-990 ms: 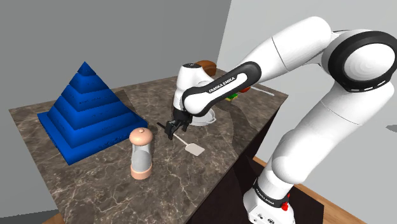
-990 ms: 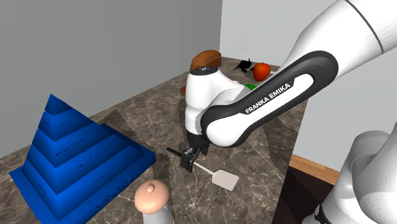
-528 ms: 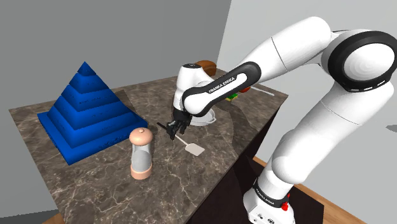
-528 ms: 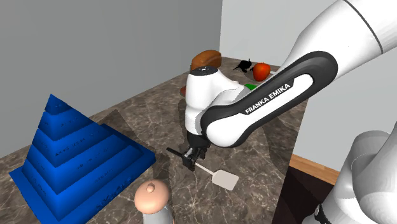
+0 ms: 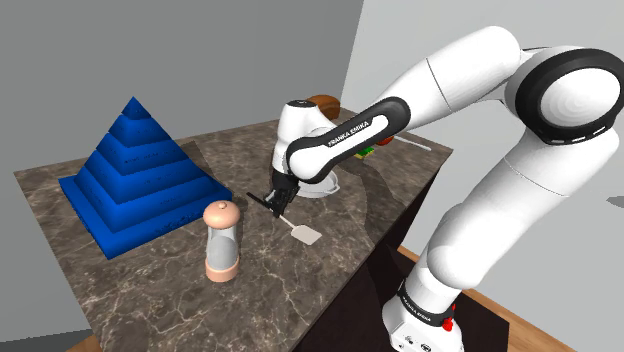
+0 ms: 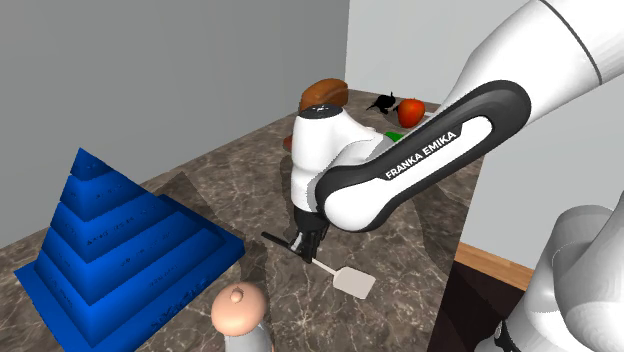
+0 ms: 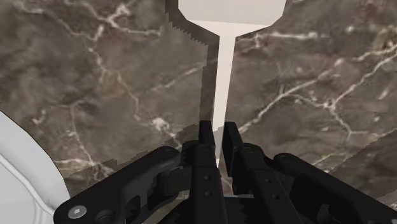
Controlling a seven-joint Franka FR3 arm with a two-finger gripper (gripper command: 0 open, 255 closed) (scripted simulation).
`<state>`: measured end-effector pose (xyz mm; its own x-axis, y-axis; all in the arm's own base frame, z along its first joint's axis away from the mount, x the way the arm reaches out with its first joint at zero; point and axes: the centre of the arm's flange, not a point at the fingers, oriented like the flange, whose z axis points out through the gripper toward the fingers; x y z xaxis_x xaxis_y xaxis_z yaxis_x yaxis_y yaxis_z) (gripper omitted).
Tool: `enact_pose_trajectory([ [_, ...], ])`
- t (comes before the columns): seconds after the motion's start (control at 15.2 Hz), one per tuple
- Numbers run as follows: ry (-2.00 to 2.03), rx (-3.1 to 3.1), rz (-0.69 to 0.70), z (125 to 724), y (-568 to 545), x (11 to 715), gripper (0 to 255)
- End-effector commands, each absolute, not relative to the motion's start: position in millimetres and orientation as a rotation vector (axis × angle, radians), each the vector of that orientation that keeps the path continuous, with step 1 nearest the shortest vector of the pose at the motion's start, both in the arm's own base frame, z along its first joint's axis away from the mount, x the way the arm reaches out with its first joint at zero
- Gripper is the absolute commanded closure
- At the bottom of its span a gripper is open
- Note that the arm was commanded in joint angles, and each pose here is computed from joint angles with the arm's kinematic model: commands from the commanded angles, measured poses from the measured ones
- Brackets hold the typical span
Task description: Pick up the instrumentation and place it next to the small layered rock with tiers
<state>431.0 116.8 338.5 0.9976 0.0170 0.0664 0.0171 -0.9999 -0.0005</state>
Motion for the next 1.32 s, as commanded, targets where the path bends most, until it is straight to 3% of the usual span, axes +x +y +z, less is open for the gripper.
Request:
enact_pose_trajectory([
  [0.0,-0.027,-3.139,-0.104,338.5,116.8,431.0,255],
  [1.25,-0.027,-3.139,-0.104,438.8,116.8,431.0,255],
])
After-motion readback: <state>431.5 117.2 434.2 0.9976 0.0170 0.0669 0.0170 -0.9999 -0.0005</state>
